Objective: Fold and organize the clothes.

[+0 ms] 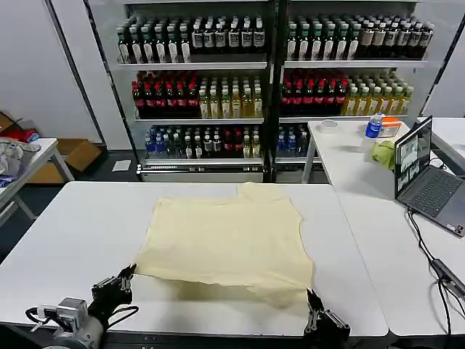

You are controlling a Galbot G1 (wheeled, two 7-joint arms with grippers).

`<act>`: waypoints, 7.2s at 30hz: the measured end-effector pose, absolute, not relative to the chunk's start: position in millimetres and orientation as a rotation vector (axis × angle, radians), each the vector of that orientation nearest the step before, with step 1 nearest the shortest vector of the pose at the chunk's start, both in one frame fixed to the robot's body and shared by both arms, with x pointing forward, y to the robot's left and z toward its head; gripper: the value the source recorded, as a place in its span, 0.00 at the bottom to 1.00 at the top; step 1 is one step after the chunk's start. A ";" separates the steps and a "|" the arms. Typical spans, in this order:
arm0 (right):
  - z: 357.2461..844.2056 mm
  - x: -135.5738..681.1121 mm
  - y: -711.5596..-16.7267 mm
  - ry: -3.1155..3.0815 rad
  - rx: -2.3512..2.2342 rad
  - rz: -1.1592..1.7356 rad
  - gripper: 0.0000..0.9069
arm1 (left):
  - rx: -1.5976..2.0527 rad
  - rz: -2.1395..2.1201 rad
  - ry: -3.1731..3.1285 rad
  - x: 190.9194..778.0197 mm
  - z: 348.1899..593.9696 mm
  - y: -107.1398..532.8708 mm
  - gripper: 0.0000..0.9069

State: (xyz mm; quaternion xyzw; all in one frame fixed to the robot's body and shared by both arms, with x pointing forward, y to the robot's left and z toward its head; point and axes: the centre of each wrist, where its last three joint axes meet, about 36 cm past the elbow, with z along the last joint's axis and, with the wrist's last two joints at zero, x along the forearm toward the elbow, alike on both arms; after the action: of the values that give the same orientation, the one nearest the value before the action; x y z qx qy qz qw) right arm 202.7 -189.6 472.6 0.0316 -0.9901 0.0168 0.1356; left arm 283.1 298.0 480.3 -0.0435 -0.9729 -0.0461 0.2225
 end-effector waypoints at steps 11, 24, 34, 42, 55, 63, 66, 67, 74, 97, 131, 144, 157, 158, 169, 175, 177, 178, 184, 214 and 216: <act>460.6 245.0 -197.3 -2.926 0.125 0.066 0.00 | -0.145 -0.153 -2.681 303.6 468.6 301.3 0.01; 443.8 309.4 -192.3 -2.971 0.163 0.095 0.00 | -0.140 -0.189 -2.661 342.3 447.3 310.2 0.01; 428.8 348.1 -184.4 -2.976 0.172 0.129 0.00 | -0.131 -0.207 -2.652 367.9 429.7 309.4 0.01; 416.1 368.1 -179.6 -2.962 0.178 0.167 0.00 | -0.130 -0.207 -2.639 379.7 418.8 305.1 0.01; 396.9 378.4 -172.7 -2.917 0.170 0.206 1.00 | -0.129 -0.218 -2.635 392.6 405.5 298.9 0.38; 394.4 377.5 -173.4 -2.904 0.164 0.208 1.00 | -0.110 -0.212 -2.628 392.7 401.7 299.4 1.00; 394.2 376.1 -175.4 -2.897 0.153 0.208 1.00 | -0.104 -0.203 -2.629 391.2 401.9 299.9 1.00; 394.4 375.5 -176.2 -2.895 0.149 0.208 1.00 | -0.102 -0.201 -2.629 390.6 402.1 300.3 1.00; 397.1 368.0 -182.0 -2.881 0.113 0.191 1.00 | -0.086 -0.194 -2.634 384.2 406.6 307.2 1.00; 381.3 341.8 -197.6 -2.719 -0.002 0.104 1.00 | -0.057 -0.176 -2.592 387.5 389.0 315.2 1.00; 389.0 304.0 -194.9 -2.634 0.034 0.064 0.00 | -0.092 -0.074 -2.576 373.7 396.4 313.8 0.02; 422.5 261.8 -215.3 -2.659 0.021 0.137 0.00 | -0.132 -0.055 -2.588 326.8 419.0 300.1 0.01; 443.9 216.7 -225.4 -2.660 0.041 0.344 0.00 | -0.150 -0.097 -2.573 276.8 440.8 290.9 0.01; 443.9 213.9 -225.9 -2.653 0.044 0.364 0.00 | -0.151 -0.104 -2.569 273.6 441.7 290.5 0.01; 454.1 200.9 -226.5 -2.631 0.040 0.518 1.00 | -0.166 -0.166 -2.545 254.1 451.2 284.2 1.00; 463.5 201.3 -230.1 -2.643 0.040 0.571 1.00 | -0.162 -0.205 -2.535 252.9 454.1 287.2 1.00; 467.2 202.5 -232.0 -2.652 0.033 0.585 1.00 | -0.163 -0.215 -2.532 253.0 455.0 288.5 1.00; 468.4 203.4 -233.1 -2.657 0.028 0.592 1.00 | -0.164 -0.220 -2.533 253.4 456.3 289.1 1.00; 472.9 215.6 -237.9 -2.689 0.005 0.570 1.00 | -0.155 -0.253 -2.550 259.1 462.7 295.4 1.00; 435.1 446.2 -194.2 -2.777 0.020 0.183 1.00 | -0.168 -0.132 -2.614 411.7 441.8 306.3 1.00; 433.6 461.2 -190.4 -2.771 0.024 0.181 1.00 | -0.175 -0.130 -2.613 423.1 439.1 302.5 1.00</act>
State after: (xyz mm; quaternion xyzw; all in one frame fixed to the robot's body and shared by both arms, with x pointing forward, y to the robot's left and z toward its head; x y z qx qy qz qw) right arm 461.2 -190.4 433.6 0.0085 -0.9813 0.0642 0.1814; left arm 423.1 302.5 439.1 -0.0646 -0.9631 -0.0480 0.2570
